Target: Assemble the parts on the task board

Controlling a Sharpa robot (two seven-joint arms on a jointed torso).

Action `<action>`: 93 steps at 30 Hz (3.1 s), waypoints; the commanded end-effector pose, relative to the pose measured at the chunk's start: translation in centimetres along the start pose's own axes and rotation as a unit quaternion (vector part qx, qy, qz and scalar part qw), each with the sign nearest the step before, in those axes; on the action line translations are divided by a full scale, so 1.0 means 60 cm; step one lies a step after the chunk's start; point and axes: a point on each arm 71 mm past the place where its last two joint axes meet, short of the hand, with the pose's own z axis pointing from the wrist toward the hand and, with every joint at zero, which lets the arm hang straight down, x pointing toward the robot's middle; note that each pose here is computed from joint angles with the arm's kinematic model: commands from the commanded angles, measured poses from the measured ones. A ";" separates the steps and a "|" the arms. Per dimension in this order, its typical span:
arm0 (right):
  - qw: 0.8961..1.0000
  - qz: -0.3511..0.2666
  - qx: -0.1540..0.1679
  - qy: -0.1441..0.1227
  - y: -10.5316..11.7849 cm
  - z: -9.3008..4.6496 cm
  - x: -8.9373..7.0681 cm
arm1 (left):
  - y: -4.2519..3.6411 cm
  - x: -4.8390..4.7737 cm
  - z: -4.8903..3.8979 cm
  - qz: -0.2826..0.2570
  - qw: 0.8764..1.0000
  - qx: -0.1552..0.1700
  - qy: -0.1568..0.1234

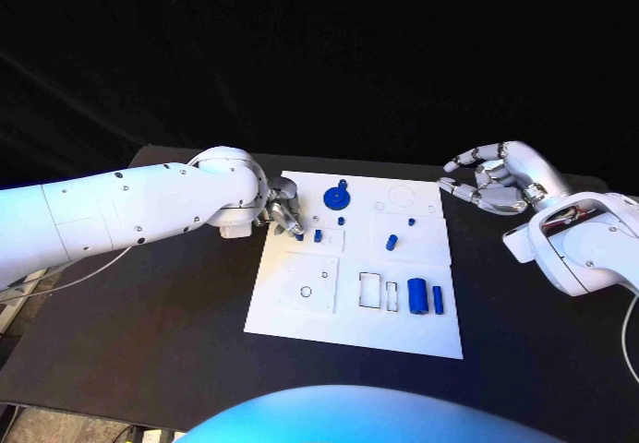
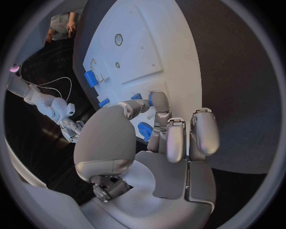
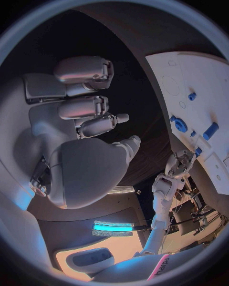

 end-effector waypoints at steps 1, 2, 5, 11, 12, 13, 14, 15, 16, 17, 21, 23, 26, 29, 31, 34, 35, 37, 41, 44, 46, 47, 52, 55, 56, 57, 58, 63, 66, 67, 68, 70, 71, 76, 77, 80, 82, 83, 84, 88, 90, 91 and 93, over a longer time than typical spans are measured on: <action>1.000 -0.001 -0.005 0.004 0.001 -0.001 0.001 | -0.006 0.012 0.004 0.013 1.000 0.005 0.019; 1.000 -0.001 -0.005 0.004 0.001 -0.001 0.001 | -0.006 0.012 0.004 0.014 1.000 0.004 0.019; 1.000 -0.001 -0.005 0.004 0.001 -0.001 0.001 | -0.006 0.012 0.004 0.018 1.000 0.004 0.017; 1.000 -0.001 -0.005 0.004 0.001 -0.001 0.001 | -0.007 0.011 0.004 0.025 1.000 0.002 0.008; 1.000 -0.001 -0.005 0.004 0.001 -0.001 0.001 | -0.007 0.010 0.004 0.025 1.000 0.002 0.006; 1.000 -0.001 -0.005 0.004 0.001 -0.001 0.001 | -0.007 0.010 0.004 0.026 1.000 0.002 0.004; 1.000 -0.001 -0.005 0.004 0.001 -0.001 0.001 | -0.008 0.010 0.004 0.027 1.000 0.003 0.002; 1.000 -0.001 -0.005 0.004 0.001 -0.001 0.001 | -0.008 0.010 0.004 0.027 1.000 0.003 0.000; 1.000 -0.001 -0.005 0.003 0.001 -0.001 0.001 | -0.009 0.010 0.003 0.028 1.000 0.004 -0.002; 1.000 -0.001 -0.005 0.003 0.001 -0.001 0.001 | -0.010 0.010 0.003 0.029 1.000 0.004 -0.004; 1.000 -0.001 -0.006 0.003 0.001 -0.001 0.001 | -0.013 0.011 0.002 0.033 0.999 0.008 -0.011; 1.000 -0.001 -0.006 0.003 0.001 -0.001 0.001 | -0.014 0.013 0.001 0.034 0.999 0.009 -0.013; 1.000 -0.001 -0.006 0.003 0.001 -0.001 0.001 | -0.015 0.015 0.000 0.035 0.999 0.011 -0.016; 1.000 -0.001 -0.006 0.002 0.001 -0.001 0.000 | -0.017 0.017 0.000 0.033 0.999 0.013 -0.018; 1.000 -0.001 -0.006 0.002 0.001 -0.001 0.000 | -0.017 0.018 -0.001 0.032 0.999 0.015 -0.018; 1.000 -0.001 -0.006 0.002 0.001 -0.002 0.000 | -0.018 0.019 -0.001 0.031 0.999 0.016 -0.015; 1.000 -0.001 -0.006 0.002 0.001 -0.002 0.000 | -0.018 0.020 -0.001 0.031 0.999 0.016 -0.014; 1.000 -0.001 -0.006 0.002 0.001 -0.002 0.000 | -0.018 0.020 -0.002 0.031 0.999 0.016 -0.013; 1.000 -0.001 -0.006 0.002 0.001 -0.002 0.000 | -0.017 0.021 -0.002 0.029 0.999 0.016 -0.009; 1.000 -0.001 -0.006 0.001 0.000 -0.002 -0.001 | -0.016 0.021 -0.002 0.028 0.999 0.015 -0.008; 1.000 -0.001 -0.006 0.001 0.000 -0.002 -0.001 | -0.015 0.021 -0.001 0.027 1.000 0.014 -0.007; 1.000 -0.001 -0.006 0.001 0.000 -0.002 -0.001 | -0.014 0.021 -0.001 0.027 1.000 0.013 -0.007; 1.000 -0.001 -0.006 0.001 0.000 -0.002 -0.001 | -0.010 0.019 -0.001 0.025 1.000 0.009 -0.008; 1.000 -0.001 -0.006 0.001 0.000 -0.002 -0.001 | -0.008 0.019 0.000 0.023 1.000 0.008 -0.007; 1.000 -0.001 -0.006 0.001 0.000 -0.002 -0.001 | -0.008 0.019 0.000 0.022 1.000 0.008 -0.007; 1.000 -0.001 -0.006 0.001 0.000 -0.002 -0.001 | -0.008 0.019 0.000 0.021 1.000 0.008 -0.007; 1.000 -0.001 -0.006 0.001 0.000 -0.002 -0.001 | -0.008 0.019 -0.001 0.020 1.000 0.008 -0.007; 1.000 -0.001 -0.006 0.001 0.001 -0.001 -0.001 | -0.008 0.019 -0.001 0.015 1.000 0.009 -0.008; 1.000 -0.001 -0.007 0.001 0.001 -0.001 -0.001 | -0.008 0.019 -0.001 0.012 1.000 0.011 -0.008; 1.000 -0.001 -0.007 0.001 0.001 -0.001 -0.001 | -0.008 0.020 -0.002 0.011 1.000 0.011 -0.008; 1.000 -0.001 -0.006 0.001 0.001 -0.001 -0.001 | -0.009 0.020 -0.002 0.011 1.000 0.012 -0.008; 1.000 -0.001 -0.007 0.001 0.000 -0.001 0.000 | -0.009 0.020 -0.002 0.010 1.000 0.012 -0.007; 1.000 -0.001 -0.007 0.001 0.000 -0.001 -0.001 | -0.009 0.020 -0.002 0.010 1.000 0.012 -0.007; 1.000 -0.001 -0.007 0.000 0.000 -0.001 -0.001 | -0.008 0.021 -0.002 0.008 1.000 0.013 -0.005; 1.000 -0.001 -0.007 0.000 0.000 -0.001 -0.001 | -0.008 0.021 -0.002 0.007 1.000 0.012 -0.005; 1.000 -0.001 -0.007 0.000 0.000 -0.001 -0.001 | -0.008 0.020 -0.002 0.007 1.000 0.012 -0.006; 1.000 -0.001 -0.007 0.000 0.000 -0.001 -0.001 | -0.008 0.020 -0.002 0.006 1.000 0.012 -0.006; 1.000 -0.001 -0.007 0.000 0.000 -0.002 -0.001 | -0.008 0.020 -0.002 0.006 1.000 0.012 -0.005; 1.000 -0.001 -0.007 0.000 0.000 -0.002 -0.001 | -0.007 0.020 -0.002 0.006 1.000 0.012 -0.005; 1.000 -0.001 -0.006 0.000 0.000 -0.002 -0.001 | -0.006 0.020 -0.001 0.005 1.000 0.011 -0.006; 1.000 -0.001 -0.006 0.000 0.000 -0.002 -0.001 | -0.005 0.019 -0.001 0.004 1.000 0.010 -0.007; 1.000 -0.001 -0.007 0.000 0.000 -0.002 -0.001 | -0.005 0.019 -0.001 0.003 1.000 0.010 -0.007; 1.000 -0.001 -0.007 0.000 0.000 -0.002 -0.001 | -0.004 0.019 0.000 0.002 1.000 0.009 -0.008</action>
